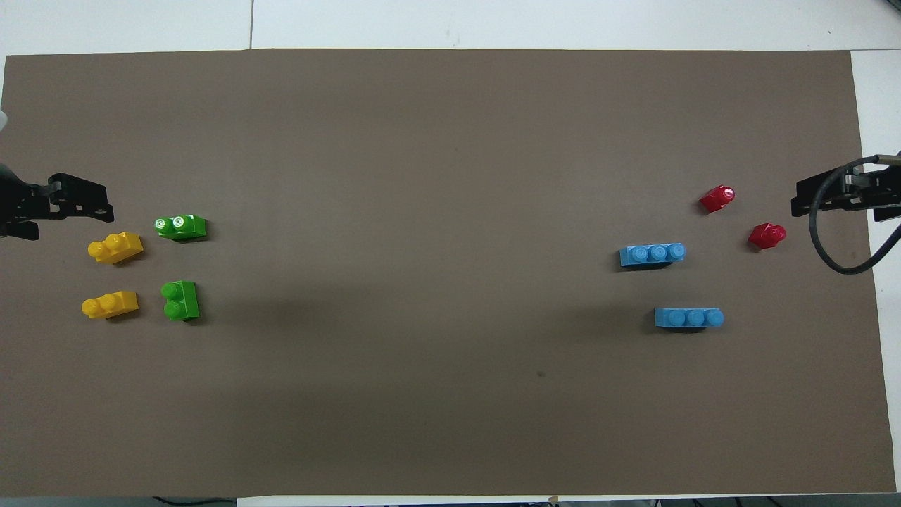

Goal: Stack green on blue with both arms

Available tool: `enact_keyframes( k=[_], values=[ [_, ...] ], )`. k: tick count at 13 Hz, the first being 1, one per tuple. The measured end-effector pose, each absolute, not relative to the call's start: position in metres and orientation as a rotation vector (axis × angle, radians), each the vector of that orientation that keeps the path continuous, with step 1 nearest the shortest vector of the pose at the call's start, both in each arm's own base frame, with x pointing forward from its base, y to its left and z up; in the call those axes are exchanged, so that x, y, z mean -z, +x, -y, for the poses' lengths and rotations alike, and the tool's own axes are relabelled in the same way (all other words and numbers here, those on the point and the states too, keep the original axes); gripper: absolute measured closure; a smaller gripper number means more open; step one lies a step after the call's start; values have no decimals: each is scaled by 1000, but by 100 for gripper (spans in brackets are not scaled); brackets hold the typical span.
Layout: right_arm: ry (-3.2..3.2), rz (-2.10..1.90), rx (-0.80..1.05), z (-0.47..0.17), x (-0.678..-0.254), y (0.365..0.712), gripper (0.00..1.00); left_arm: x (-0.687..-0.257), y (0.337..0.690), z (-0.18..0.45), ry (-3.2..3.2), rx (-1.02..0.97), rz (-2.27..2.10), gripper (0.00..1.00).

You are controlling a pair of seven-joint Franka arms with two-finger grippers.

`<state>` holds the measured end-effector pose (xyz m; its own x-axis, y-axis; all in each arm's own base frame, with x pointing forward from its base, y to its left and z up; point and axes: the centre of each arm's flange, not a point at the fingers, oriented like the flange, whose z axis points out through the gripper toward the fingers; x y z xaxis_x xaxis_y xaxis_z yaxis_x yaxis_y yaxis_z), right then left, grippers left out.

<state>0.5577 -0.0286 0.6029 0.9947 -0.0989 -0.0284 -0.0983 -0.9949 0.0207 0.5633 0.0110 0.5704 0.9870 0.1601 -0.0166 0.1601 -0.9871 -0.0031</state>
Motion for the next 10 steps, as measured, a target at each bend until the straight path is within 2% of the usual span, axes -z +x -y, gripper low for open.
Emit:
enact_keyframes(
  k=[5,10],
  values=[
    [3102,355,6,25,-605,560,0,-572,563,-11,-3130,-16,252,0],
    [3006,867,15,22,-601,561,0,-570,559,-12,-3129,-29,256,0]
  ],
)
